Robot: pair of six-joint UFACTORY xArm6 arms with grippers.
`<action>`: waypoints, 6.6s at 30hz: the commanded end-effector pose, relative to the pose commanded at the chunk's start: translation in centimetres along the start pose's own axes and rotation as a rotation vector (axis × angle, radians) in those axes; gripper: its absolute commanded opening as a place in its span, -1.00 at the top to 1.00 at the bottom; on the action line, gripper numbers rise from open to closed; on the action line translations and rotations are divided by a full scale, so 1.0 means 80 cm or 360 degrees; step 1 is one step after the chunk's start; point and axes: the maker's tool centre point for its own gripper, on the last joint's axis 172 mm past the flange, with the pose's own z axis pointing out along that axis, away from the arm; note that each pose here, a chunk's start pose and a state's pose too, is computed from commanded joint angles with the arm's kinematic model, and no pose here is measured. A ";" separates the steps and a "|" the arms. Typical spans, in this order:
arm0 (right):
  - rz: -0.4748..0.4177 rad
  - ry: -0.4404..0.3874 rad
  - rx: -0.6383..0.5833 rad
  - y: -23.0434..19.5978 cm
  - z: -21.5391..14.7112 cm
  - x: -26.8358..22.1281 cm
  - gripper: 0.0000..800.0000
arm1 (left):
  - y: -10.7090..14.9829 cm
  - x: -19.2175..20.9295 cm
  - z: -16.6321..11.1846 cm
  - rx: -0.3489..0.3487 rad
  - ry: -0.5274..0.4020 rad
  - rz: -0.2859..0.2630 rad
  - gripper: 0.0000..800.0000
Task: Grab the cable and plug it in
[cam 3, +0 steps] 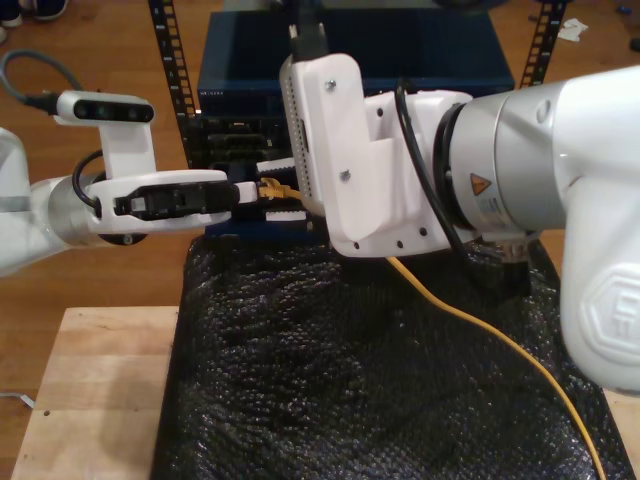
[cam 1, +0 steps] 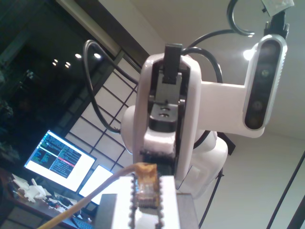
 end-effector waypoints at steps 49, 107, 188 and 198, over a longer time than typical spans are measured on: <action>0.0021 0.0022 -0.0032 0.007 -0.009 0.006 0.49 | 0.012 0.001 0.008 -0.0071 -0.0020 -0.0002 0.97; 0.0562 -0.0107 -0.0042 0.035 -0.040 -0.079 1.00 | -0.027 0.021 0.007 0.0263 -0.0083 0.0129 -0.99; 0.1167 -0.1012 0.0744 -0.204 -0.030 -0.380 1.00 | 0.224 -0.447 -0.328 0.1136 -0.1889 0.0225 -1.00; 0.1155 -0.1025 0.0753 -0.214 -0.024 -0.386 1.00 | 0.225 -0.495 -0.293 0.1018 -0.1943 0.0236 -1.00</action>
